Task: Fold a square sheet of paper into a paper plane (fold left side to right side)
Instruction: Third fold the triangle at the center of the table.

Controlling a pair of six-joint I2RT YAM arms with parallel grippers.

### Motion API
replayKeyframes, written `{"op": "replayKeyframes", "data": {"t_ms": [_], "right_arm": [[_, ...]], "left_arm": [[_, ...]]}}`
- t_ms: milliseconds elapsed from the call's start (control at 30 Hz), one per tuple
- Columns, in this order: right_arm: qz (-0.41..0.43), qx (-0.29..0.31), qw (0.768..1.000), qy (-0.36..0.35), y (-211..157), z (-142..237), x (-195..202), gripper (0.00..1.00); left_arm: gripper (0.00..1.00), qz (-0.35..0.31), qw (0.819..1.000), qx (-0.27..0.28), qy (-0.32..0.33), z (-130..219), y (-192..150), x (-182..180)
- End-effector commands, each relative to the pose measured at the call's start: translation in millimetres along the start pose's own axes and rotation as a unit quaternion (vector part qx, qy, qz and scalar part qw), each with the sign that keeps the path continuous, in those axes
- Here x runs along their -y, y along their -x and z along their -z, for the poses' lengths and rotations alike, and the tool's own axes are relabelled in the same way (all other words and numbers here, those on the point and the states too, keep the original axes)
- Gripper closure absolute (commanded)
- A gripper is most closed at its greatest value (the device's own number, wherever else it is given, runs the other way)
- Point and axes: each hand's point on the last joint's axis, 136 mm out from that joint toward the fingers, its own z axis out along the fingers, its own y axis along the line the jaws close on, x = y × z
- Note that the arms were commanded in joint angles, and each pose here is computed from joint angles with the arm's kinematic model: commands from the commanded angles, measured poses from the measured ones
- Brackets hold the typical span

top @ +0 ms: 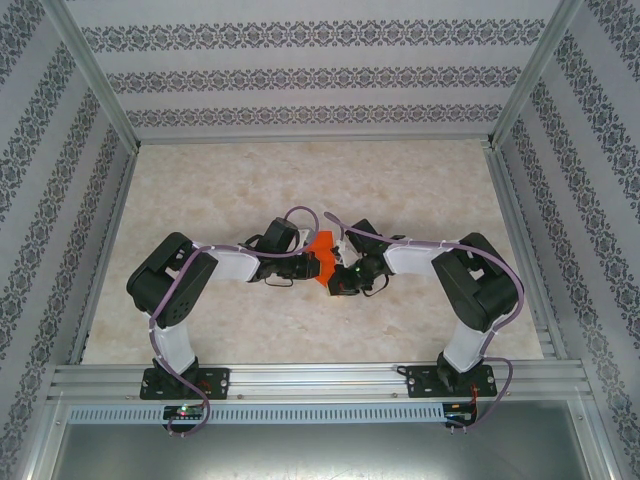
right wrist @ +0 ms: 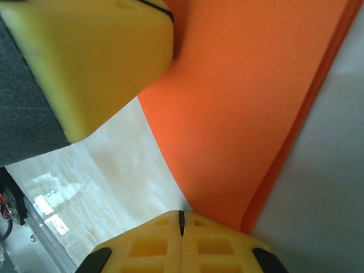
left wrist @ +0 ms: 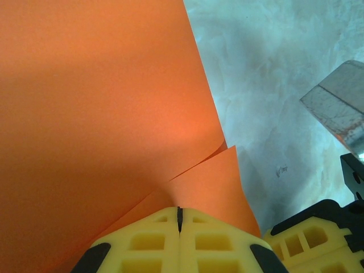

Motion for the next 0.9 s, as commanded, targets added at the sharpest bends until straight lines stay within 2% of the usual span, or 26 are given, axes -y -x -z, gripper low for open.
{"op": "replayKeyframes", "data": {"t_ms": [0, 200, 500, 600, 733, 800, 867], "right_arm": [[-0.046, -0.025, 0.998, -0.019, -20.6, -4.1, 22.6, 1.0], [-0.07, -0.022, 0.997, -0.001, -32.0, 1.0, 31.3, 1.0], [-0.086, -0.013, 0.996, -0.01, -47.6, 18.7, 46.4, 1.0], [-0.069, 0.003, 0.998, -0.009, -41.7, 30.6, 38.5, 1.0], [-0.024, 0.055, 0.998, -0.005, -20.5, 54.8, 17.3, 1.0], [0.003, 0.087, 0.996, -0.012, -7.6, 65.8, 10.5, 0.93], [0.022, 0.115, 0.993, -0.017, 5.0, 72.9, 6.5, 0.81]], "left_arm": [[0.94, 0.009, 0.997, -0.032, 0.075, -5.0, -24.1, -36.1], [0.94, 0.008, 0.995, -0.032, 0.089, -5.0, -23.8, -41.7], [0.94, 0.008, 0.996, -0.032, 0.087, -7.3, -22.1, -41.2], [0.94, 0.007, 0.997, -0.028, 0.076, -6.3, -19.5, -35.7], [0.89, 0.007, 0.999, -0.019, 0.047, -2.3, -10.2, -18.9], [0.83, 0.004, 1.0, -0.011, 0.027, 3.3, -1.8, -4.9], [0.76, -0.001, 1.0, 0.002, 0.004, 13.1, 10.4, 11.7]]}}
